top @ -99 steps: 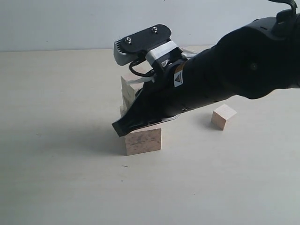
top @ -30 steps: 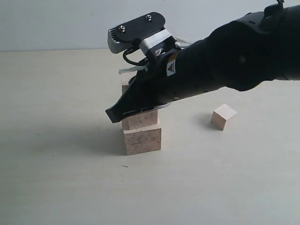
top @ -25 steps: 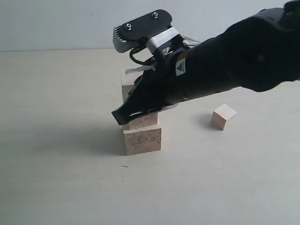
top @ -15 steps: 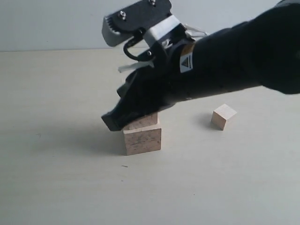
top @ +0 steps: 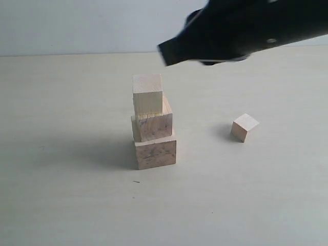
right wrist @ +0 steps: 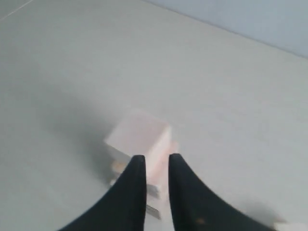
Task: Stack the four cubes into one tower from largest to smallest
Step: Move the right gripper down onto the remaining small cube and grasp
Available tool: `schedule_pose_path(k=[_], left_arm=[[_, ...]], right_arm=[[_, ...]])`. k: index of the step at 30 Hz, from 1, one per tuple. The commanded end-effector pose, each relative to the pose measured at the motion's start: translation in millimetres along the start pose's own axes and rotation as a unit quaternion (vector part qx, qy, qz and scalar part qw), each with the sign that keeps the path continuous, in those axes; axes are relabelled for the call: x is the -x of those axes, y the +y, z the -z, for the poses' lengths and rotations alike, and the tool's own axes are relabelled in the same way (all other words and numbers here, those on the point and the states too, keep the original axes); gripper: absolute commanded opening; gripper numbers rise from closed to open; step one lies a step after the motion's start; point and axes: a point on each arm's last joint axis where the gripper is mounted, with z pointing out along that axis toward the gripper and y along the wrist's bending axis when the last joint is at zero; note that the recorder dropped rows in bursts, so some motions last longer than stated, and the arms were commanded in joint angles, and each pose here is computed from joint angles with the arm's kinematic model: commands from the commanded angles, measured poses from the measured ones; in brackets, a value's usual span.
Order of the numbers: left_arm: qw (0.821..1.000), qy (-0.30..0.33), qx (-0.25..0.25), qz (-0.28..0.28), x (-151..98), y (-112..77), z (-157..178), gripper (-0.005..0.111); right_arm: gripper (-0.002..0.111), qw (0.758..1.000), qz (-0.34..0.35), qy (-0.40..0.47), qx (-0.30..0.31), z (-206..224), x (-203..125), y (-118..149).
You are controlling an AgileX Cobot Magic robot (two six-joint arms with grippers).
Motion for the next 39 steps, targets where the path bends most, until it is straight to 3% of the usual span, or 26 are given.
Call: schedule_pose_path(k=[1, 5, 9, 12, 22, 39], left_arm=[[1.000, -0.003, 0.001, 0.000, 0, 0.2, 0, 0.000], [1.000, -0.003, 0.001, 0.000, 0, 0.2, 0, 0.000], [1.000, -0.003, 0.001, 0.000, 0, 0.2, 0, 0.000], [1.000, -0.003, 0.001, 0.000, 0, 0.2, 0, 0.000], [1.000, -0.003, 0.001, 0.000, 0, 0.2, 0, 0.000], [1.000, -0.003, 0.001, 0.000, 0, 0.2, 0, 0.000]], right_arm=[[0.026, 0.995, -0.004, 0.045, -0.092, 37, -13, -41], [0.046, 0.977, -0.027, 0.155, -0.146, 37, -33, -77], [0.062, 0.969, -0.036, 0.212, -0.119, 1, -42, -95], [0.066, 0.959, -0.015, 0.265, -0.103, -34, -50, -105], [0.067, 0.952, 0.061, 0.289, -0.083, -97, -69, -123], [0.075, 0.936, 0.067, 0.338, -0.074, -139, -83, -138]])
